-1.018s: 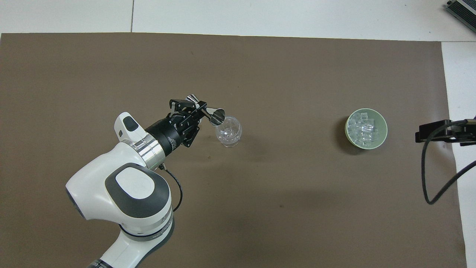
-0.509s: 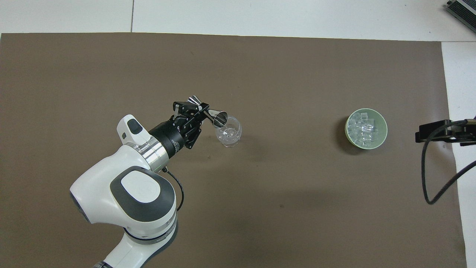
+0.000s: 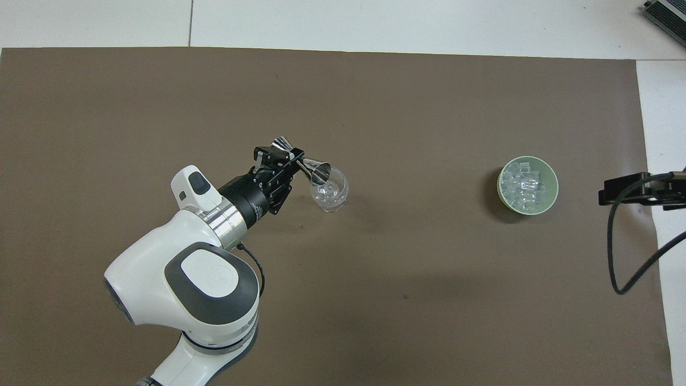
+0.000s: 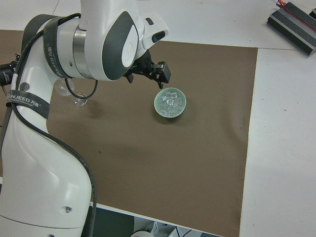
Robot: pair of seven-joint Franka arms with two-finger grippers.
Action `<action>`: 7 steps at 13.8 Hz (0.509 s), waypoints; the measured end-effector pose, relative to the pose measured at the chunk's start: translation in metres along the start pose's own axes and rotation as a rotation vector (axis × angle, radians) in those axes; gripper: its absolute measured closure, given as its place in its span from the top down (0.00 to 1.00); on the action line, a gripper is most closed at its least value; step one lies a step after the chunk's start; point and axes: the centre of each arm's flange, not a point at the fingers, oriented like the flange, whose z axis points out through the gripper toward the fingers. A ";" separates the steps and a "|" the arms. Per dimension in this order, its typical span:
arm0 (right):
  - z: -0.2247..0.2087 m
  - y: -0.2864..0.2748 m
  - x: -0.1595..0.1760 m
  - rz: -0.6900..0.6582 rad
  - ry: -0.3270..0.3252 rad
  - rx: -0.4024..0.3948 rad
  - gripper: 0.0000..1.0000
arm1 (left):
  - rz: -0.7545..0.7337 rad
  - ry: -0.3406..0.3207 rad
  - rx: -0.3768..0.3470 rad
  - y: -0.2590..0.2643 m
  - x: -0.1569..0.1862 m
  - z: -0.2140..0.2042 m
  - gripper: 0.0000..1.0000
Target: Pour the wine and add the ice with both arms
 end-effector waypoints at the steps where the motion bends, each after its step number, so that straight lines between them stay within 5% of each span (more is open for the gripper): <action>1: 0.000 0.000 0.000 0.000 0.000 0.000 1.00 | 0.010 0.001 0.000 0.001 -0.001 0.000 0.22; 7: 0.000 0.000 0.000 0.000 0.000 0.000 1.00 | 0.071 0.006 0.004 0.006 -0.001 0.000 0.22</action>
